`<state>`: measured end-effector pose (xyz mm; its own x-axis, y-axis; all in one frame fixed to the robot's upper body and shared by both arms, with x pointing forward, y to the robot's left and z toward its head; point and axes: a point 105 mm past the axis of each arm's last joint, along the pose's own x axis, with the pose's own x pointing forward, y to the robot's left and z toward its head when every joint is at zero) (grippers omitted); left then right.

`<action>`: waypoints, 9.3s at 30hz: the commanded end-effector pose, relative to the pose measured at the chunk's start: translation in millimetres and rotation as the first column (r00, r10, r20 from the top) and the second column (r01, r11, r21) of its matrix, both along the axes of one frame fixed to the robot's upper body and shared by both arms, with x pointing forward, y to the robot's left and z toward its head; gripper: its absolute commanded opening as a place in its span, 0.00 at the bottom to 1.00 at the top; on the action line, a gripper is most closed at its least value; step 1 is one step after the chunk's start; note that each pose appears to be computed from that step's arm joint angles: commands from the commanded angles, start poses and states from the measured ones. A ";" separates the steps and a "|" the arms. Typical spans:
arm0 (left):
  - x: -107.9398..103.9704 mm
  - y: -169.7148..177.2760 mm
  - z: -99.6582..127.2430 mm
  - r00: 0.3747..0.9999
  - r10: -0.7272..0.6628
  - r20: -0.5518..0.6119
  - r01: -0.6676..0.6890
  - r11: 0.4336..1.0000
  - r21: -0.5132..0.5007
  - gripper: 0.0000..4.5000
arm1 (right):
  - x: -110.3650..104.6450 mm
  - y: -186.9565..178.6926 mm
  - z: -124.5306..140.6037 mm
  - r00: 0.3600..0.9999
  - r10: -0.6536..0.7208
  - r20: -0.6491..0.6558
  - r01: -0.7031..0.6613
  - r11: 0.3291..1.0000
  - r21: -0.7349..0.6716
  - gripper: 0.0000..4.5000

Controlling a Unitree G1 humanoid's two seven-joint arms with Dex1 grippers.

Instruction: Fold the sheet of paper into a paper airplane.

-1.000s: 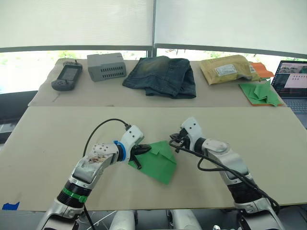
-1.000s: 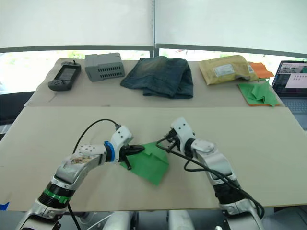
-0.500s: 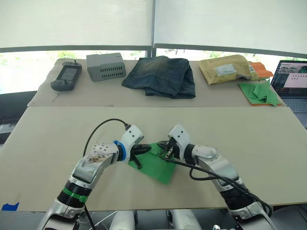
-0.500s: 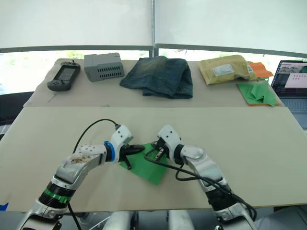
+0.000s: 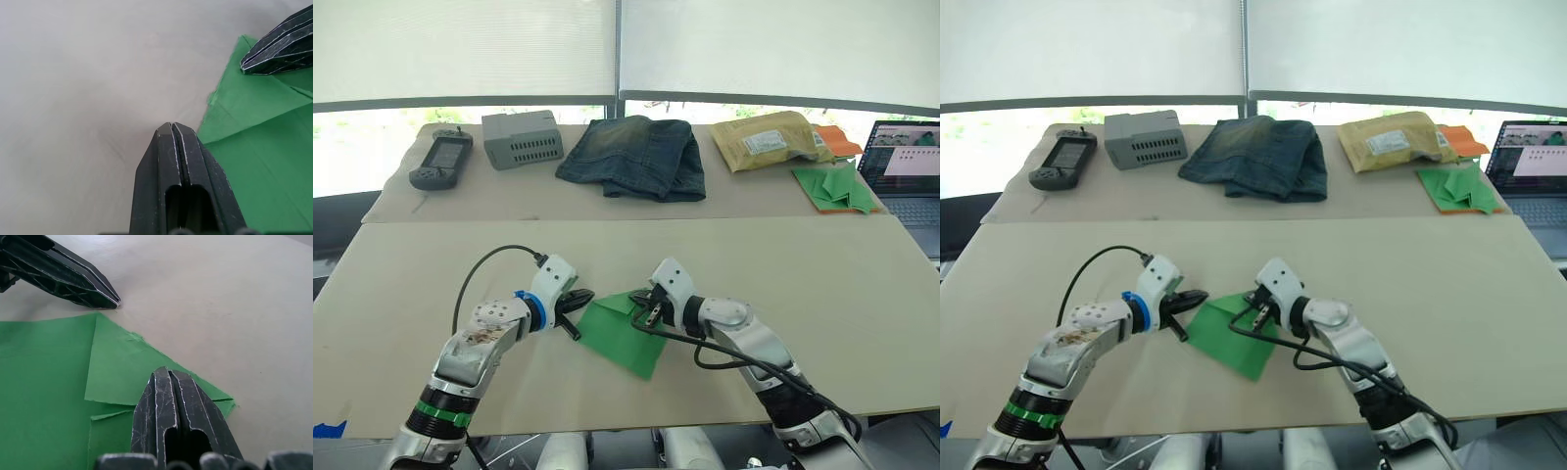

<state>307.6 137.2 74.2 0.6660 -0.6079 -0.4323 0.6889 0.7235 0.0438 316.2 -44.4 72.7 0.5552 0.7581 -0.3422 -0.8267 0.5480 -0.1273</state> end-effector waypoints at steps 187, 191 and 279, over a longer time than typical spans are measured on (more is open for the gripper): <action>18.8 -35.1 -13.3 0.979 -0.197 -0.058 0.197 0.980 0.001 0.00 | -20.9 1.4 24.4 0.999 0.037 0.021 -0.041 0.961 0.272 0.00; 20.4 -31.0 -9.2 0.985 -0.165 -0.050 0.165 0.986 -0.008 0.00 | -19.5 5.8 19.8 0.998 0.065 0.020 -0.068 0.964 0.256 0.00; 13.9 -38.5 0.3 0.974 -0.226 0.028 0.224 0.973 0.050 0.00 | -22.4 -2.7 4.8 0.928 0.318 -0.193 -0.344 0.931 -0.124 0.00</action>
